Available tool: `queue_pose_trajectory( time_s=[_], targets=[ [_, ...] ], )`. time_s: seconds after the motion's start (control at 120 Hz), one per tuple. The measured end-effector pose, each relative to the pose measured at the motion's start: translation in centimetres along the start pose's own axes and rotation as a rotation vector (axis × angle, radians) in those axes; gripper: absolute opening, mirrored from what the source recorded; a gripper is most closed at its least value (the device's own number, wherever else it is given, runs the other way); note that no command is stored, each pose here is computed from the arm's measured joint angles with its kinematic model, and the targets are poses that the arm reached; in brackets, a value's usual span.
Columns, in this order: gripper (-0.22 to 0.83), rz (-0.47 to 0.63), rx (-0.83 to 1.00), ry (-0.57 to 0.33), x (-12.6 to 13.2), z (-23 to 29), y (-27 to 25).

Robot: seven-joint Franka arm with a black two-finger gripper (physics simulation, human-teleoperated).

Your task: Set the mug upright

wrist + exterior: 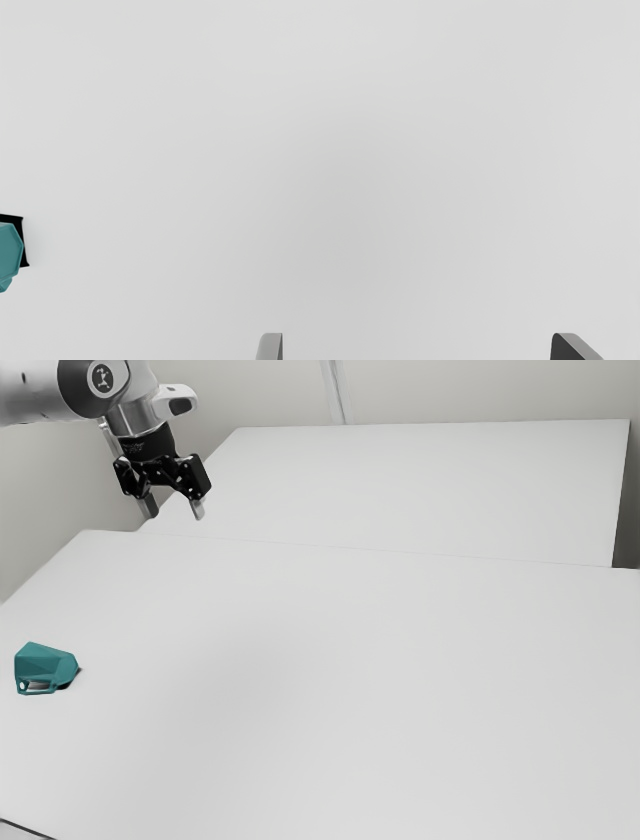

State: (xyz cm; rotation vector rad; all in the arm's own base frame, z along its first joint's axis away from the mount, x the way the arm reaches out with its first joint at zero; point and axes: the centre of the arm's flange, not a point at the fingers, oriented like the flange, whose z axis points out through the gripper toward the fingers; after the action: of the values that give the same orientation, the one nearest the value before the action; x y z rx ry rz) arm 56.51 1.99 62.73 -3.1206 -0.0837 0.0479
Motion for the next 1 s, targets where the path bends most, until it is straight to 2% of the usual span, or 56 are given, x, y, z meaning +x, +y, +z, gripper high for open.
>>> queue_pose_trajectory(
  time_s=[0.233,0.608,0.858,1.0],
  targets=[
    [0.59,-0.022,0.0,-0.002,-0.1,0.0,-1.1],
    [0.59,-0.135,-0.005,-0.012,-0.9,0.4,-9.2],
    [0.59,-0.159,-0.019,-0.018,-2.8,1.5,-15.3],
    [0.59,-0.157,-0.025,0.01,-4.4,2.4,-18.9]
  ],
)
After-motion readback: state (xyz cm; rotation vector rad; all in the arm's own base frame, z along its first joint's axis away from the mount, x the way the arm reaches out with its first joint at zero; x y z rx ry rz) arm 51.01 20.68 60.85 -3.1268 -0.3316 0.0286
